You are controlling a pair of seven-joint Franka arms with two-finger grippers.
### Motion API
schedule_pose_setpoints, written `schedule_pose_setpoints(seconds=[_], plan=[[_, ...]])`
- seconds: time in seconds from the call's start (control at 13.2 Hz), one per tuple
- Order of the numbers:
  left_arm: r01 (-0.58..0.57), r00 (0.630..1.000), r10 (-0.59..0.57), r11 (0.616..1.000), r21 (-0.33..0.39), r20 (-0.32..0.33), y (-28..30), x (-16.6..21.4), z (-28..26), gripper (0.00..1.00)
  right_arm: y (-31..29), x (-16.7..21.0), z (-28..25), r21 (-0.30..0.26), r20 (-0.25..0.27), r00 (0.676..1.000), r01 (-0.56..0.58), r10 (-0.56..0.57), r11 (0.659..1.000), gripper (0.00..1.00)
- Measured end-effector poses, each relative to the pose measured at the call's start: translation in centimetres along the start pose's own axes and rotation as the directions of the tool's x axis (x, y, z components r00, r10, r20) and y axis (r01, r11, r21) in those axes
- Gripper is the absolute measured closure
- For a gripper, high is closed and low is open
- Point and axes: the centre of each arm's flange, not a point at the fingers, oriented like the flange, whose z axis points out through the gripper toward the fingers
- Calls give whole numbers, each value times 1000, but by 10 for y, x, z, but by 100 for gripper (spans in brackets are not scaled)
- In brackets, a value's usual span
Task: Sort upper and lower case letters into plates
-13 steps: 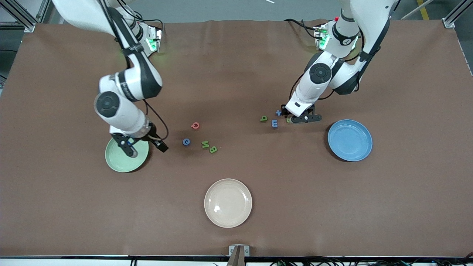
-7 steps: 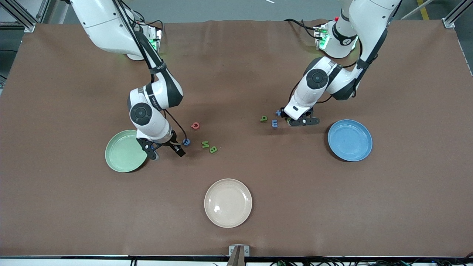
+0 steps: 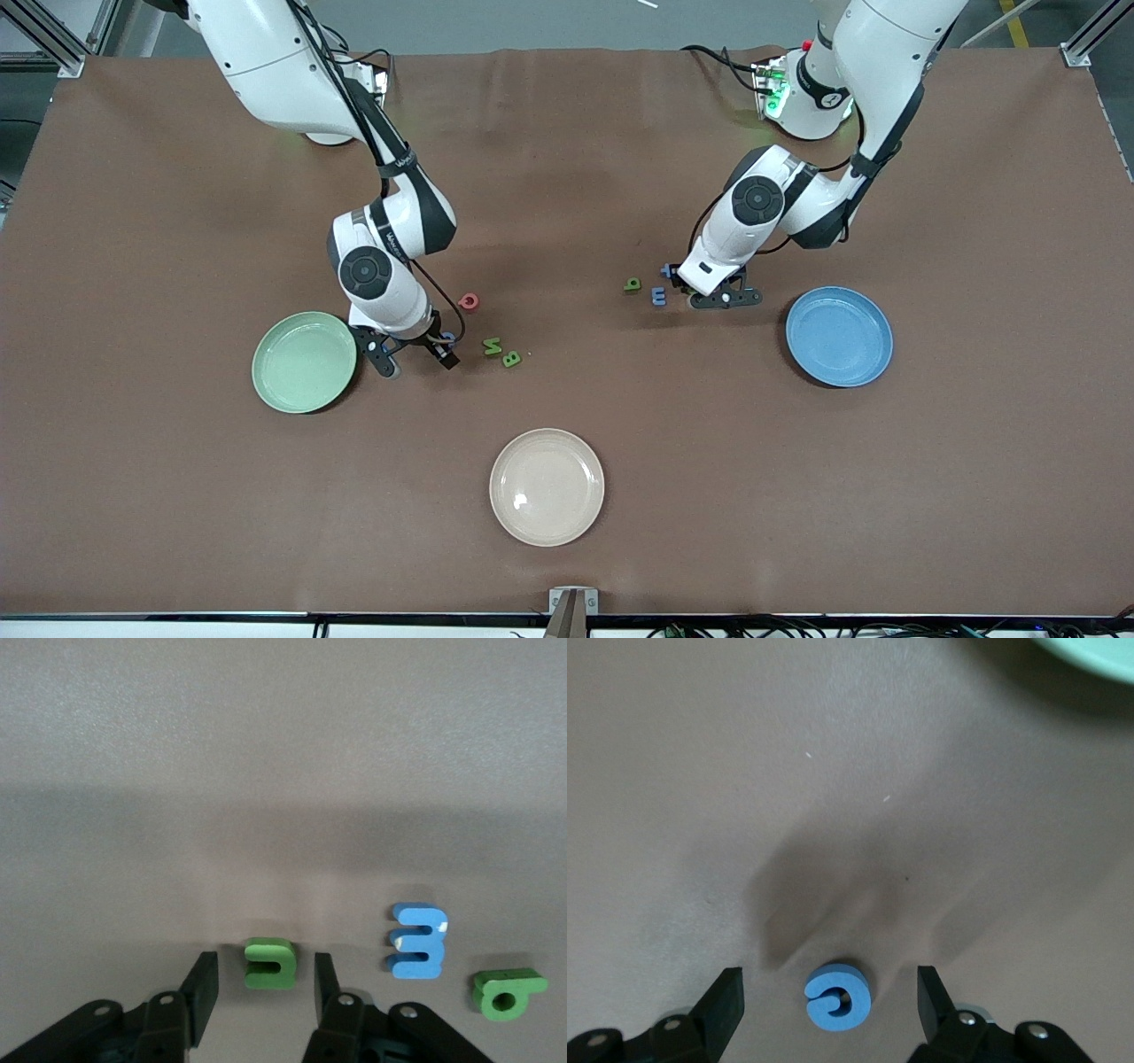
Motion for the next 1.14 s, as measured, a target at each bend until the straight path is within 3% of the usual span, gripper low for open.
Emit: schedule_pose_setpoints(seconds=[0.53, 0.61, 0.68, 0.76, 0.91, 1.14], plan=[[7, 1000, -7, 1000, 2, 11, -2, 2, 6, 56, 0, -6, 11, -17, 2, 1000, 8, -8, 1000, 32], [7, 1000, -7, 1000, 1, 14, -2, 2, 8, 61, 0, -6, 11, -16, 2, 1000, 8, -8, 1000, 33], [8, 1000, -8, 1000, 1, 16, -1, 2, 9, 62, -1, -6, 9, -12, 1, 1000, 8, -8, 1000, 40], [9, 1000, -9, 1000, 0, 14, -2, 4, 8, 72, -2, -6, 9, -12, 1, 1000, 8, -8, 1000, 41], [16, 1000, -16, 1000, -4, 5, -2, 9, 5, 73, -4, -6, 7, -6, 0, 1000, 9, -9, 1000, 62], [71, 996, -72, 997, -6, -45, -20, 44, -23, 73, -5, -5, 6, -5, -1, 1000, 8, -8, 1000, 66]])
